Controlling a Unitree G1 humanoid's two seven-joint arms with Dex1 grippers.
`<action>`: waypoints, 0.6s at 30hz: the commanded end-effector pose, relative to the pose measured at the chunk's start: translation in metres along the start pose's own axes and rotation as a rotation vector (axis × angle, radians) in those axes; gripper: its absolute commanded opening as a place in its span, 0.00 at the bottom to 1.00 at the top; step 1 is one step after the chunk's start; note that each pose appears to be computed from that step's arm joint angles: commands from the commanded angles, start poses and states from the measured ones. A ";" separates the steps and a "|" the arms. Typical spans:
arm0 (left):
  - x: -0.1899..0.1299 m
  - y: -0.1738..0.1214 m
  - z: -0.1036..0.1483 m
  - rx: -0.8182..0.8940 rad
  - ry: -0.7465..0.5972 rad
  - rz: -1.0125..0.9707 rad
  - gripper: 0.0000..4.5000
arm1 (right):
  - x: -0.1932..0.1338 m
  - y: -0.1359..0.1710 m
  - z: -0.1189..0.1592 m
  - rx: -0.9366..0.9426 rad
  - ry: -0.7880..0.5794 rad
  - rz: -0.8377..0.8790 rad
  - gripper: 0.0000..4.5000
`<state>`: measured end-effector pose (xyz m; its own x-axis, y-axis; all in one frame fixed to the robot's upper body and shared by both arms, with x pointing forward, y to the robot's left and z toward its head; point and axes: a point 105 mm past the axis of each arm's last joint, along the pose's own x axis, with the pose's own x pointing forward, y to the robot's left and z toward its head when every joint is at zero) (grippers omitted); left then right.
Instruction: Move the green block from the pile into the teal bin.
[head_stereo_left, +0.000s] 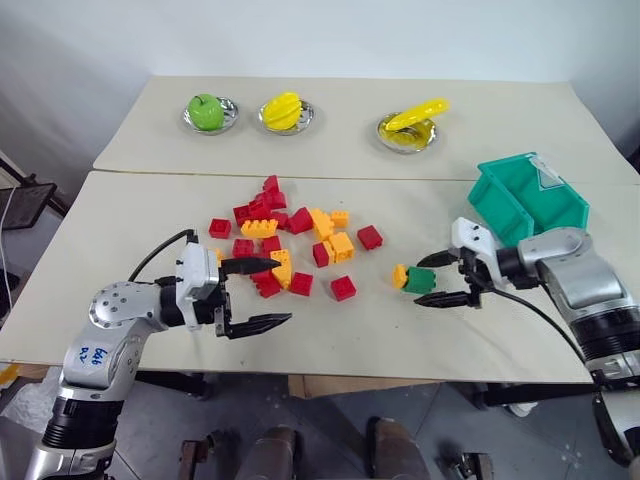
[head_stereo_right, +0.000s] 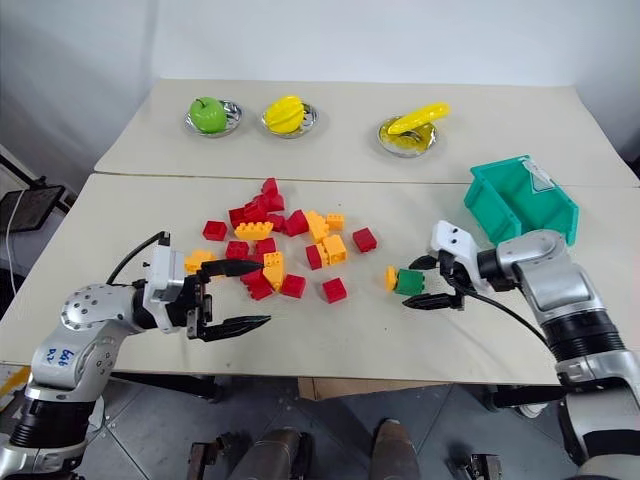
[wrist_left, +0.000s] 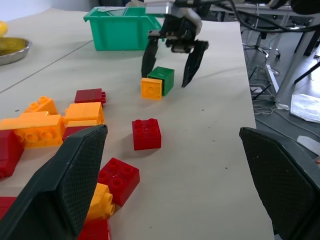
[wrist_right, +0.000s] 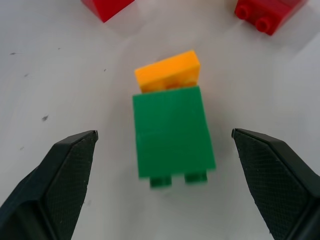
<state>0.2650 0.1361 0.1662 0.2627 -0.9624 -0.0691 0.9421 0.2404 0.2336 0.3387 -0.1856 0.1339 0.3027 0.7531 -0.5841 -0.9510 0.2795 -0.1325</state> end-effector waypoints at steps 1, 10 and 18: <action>0.003 -0.004 0.011 0.043 -0.023 -0.027 1.00 | -0.010 0.001 0.006 -0.036 -0.038 -0.005 0.80; 0.007 0.017 0.026 0.025 -0.163 0.109 1.00 | -0.068 -0.005 -0.001 0.016 -0.236 -0.229 0.33; 0.010 0.049 0.047 0.033 -0.338 0.333 1.00 | -0.158 -0.061 0.004 0.099 -0.441 -0.860 0.33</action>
<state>0.3049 0.1283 0.2148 0.4590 -0.8356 0.3018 0.8262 0.5264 0.2009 0.3484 -0.3111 0.2305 0.8851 0.4654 0.0020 -0.4459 0.8492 -0.2829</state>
